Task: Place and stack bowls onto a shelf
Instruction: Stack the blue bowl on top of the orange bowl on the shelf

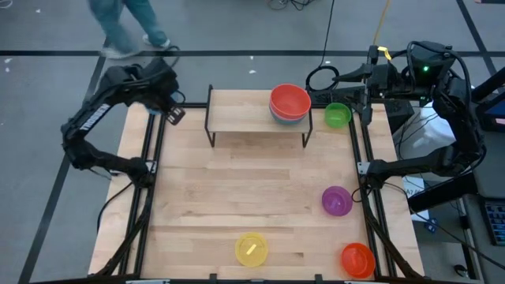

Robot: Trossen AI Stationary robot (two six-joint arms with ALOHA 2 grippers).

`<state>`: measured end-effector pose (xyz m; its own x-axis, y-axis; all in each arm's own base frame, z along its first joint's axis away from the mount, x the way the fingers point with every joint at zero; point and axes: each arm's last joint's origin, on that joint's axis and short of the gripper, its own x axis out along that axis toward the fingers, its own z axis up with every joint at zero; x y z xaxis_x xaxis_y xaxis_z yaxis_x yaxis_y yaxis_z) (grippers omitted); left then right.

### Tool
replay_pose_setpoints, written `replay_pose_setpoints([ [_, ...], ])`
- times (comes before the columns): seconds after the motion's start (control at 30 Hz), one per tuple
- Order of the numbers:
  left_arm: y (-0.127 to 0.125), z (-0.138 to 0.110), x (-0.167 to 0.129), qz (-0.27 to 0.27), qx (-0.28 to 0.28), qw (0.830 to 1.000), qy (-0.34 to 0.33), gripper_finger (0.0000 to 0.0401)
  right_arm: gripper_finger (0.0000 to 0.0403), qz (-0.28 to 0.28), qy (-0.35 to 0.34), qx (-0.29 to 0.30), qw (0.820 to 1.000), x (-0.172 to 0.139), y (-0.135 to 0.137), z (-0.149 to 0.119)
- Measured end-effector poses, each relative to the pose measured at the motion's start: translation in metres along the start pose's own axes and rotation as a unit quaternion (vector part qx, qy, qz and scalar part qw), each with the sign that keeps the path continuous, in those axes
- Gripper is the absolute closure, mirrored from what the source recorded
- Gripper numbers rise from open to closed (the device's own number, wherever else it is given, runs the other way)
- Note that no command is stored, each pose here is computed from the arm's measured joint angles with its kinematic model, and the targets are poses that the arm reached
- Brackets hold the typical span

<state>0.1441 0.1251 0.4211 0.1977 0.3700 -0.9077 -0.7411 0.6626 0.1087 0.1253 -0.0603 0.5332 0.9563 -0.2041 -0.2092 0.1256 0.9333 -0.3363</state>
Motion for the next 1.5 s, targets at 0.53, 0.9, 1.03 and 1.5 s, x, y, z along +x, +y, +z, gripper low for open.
replay_pose_setpoints([
  [0.53,-0.074,0.053,-0.084,-0.179,0.049,0.948,-0.257,0.0396,0.028,0.001,0.002,0.023,1.0,0.0,0.0,0.0],
  [0.9,-0.127,0.113,-0.061,-0.251,0.121,0.906,-0.318,0.0396,0.028,0.003,0.008,0.021,1.0,-0.001,0.001,-0.002],
  [1.03,-0.142,0.13,-0.041,-0.248,0.149,0.904,-0.316,0.0396,0.028,0.006,0.015,0.023,1.0,-0.001,0.002,-0.003],
  [1.5,-0.168,0.139,-0.006,-0.29,0.224,0.892,-0.263,0.0396,0.028,0.034,0.081,0.046,0.995,0.022,0.006,-0.029],
])
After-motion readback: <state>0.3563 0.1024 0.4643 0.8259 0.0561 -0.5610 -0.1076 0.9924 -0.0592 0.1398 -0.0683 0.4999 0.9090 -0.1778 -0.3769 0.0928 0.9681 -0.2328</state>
